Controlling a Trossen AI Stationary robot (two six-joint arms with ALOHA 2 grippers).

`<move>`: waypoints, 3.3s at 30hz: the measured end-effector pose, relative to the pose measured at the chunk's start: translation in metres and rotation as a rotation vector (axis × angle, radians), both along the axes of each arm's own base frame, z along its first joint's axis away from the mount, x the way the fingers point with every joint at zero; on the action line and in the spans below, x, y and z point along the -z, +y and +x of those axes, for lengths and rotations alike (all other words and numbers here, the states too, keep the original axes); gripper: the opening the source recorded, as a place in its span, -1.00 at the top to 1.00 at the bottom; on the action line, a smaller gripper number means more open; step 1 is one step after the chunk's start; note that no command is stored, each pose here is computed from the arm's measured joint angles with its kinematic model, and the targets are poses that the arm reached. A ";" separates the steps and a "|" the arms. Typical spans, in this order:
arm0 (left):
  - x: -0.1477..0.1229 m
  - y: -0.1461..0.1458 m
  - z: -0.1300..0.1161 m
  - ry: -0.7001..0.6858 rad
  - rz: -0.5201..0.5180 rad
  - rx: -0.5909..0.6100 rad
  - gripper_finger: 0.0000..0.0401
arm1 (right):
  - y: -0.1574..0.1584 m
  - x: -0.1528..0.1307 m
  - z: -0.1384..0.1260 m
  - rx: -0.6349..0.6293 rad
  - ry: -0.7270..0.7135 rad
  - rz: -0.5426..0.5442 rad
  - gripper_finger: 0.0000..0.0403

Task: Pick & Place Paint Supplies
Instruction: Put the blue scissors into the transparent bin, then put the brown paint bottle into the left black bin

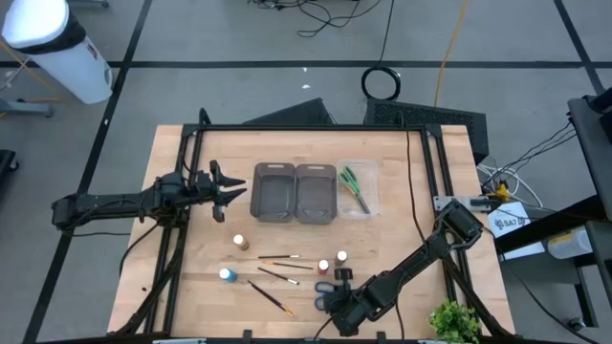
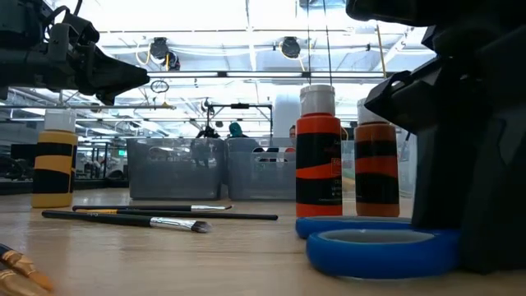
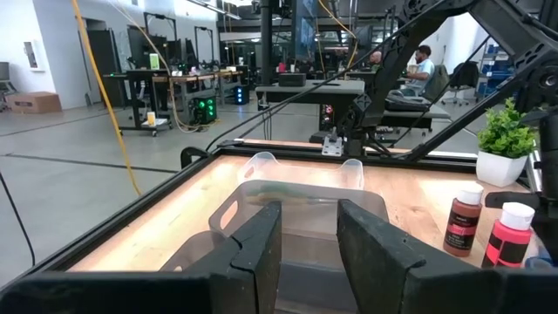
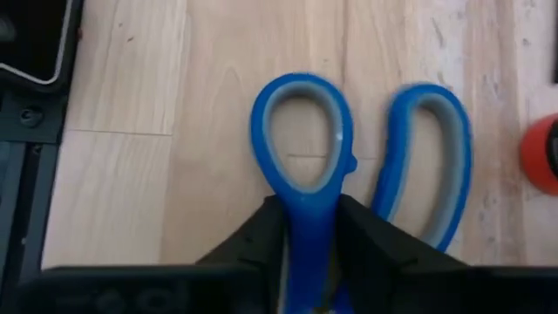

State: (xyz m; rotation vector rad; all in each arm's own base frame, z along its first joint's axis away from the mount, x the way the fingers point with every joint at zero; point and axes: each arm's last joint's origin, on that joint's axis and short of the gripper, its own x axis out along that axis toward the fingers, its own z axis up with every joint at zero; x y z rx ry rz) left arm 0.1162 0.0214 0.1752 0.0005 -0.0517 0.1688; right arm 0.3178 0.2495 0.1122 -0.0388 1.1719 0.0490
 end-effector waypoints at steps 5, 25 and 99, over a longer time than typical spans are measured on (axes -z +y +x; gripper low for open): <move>0.000 0.000 0.000 0.000 0.000 0.000 0.38 | -0.001 0.001 -0.001 0.002 0.018 -0.002 0.76; 0.000 0.000 0.000 0.000 0.000 -0.001 0.38 | 0.012 -0.037 0.002 -0.049 -0.205 0.086 0.76; 0.000 0.000 0.000 0.000 0.000 0.000 0.38 | -0.296 -0.039 -0.132 0.643 -0.989 0.035 -0.02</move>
